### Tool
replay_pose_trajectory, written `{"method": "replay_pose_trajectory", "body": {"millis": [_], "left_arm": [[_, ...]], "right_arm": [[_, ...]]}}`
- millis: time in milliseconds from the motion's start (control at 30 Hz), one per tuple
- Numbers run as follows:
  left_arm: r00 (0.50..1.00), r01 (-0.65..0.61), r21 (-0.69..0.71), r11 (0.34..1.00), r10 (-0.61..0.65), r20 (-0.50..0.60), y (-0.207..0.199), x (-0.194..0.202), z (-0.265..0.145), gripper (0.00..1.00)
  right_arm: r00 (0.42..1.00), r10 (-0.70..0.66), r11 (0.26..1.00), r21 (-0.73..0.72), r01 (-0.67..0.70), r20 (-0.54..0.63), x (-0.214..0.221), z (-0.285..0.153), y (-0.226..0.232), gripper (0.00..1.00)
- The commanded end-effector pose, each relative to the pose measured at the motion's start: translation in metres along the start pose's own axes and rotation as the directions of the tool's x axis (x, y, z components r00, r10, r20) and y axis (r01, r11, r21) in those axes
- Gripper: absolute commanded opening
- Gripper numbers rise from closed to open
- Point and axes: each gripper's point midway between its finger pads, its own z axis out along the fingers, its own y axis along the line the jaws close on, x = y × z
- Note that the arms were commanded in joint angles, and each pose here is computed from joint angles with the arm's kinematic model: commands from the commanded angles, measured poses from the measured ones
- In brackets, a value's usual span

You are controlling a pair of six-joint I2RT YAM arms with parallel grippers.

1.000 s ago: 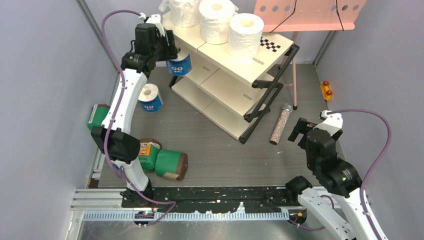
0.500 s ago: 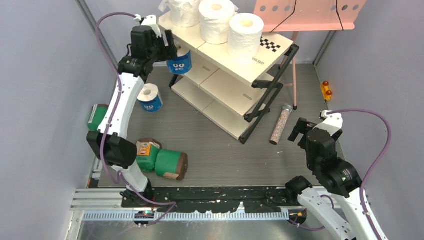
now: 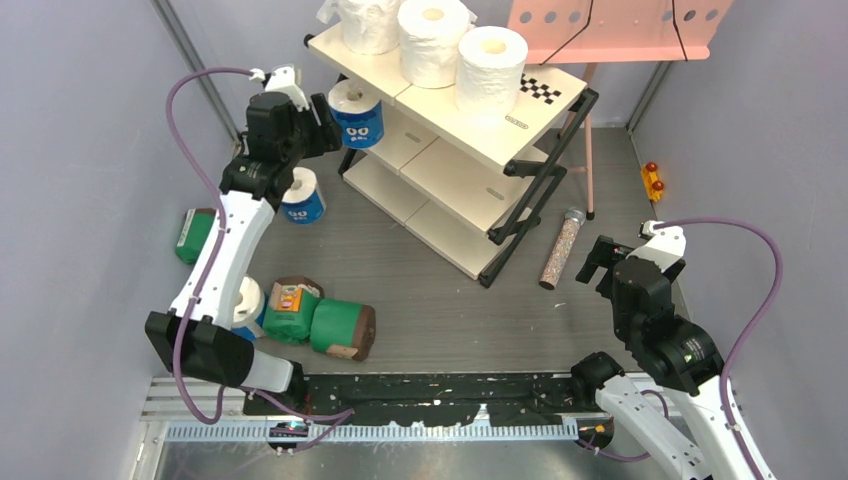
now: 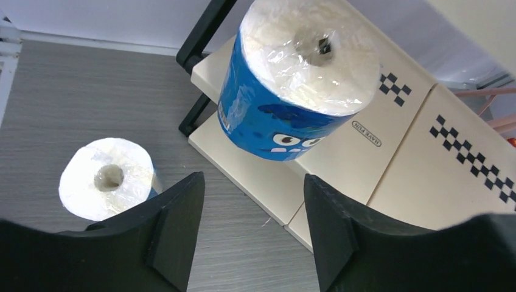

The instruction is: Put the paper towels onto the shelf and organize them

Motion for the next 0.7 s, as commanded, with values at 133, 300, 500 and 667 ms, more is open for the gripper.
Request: {"method": "replay_pose_trajectory", "body": {"millis": [133,300,500,667], "left_arm": [[0.998,0.061,-0.017,0.998,-0.061,0.034,0.002,-0.003,0.029,0.54],[0.997,0.08,-0.068,0.995,-0.079,0.019,0.012,-0.006,0.05,0.49],[0.994,0.106,-0.089,0.99,-0.103,0.032,0.02,-0.02,0.072,0.47],[0.994,0.108,-0.052,0.993,-0.107,0.024,0.011,-0.026,0.089,0.47]], "right_arm": [[1.0,0.016,1.0,0.016,-0.017,0.026,-0.006,0.002,-0.001,0.95],[0.999,0.023,1.0,0.017,-0.023,0.033,-0.007,0.0,-0.002,0.95],[0.999,0.026,0.999,0.024,-0.027,0.037,-0.007,0.0,-0.004,0.95],[0.999,0.021,0.999,0.032,-0.022,0.031,-0.006,0.002,-0.004,0.95]]}}
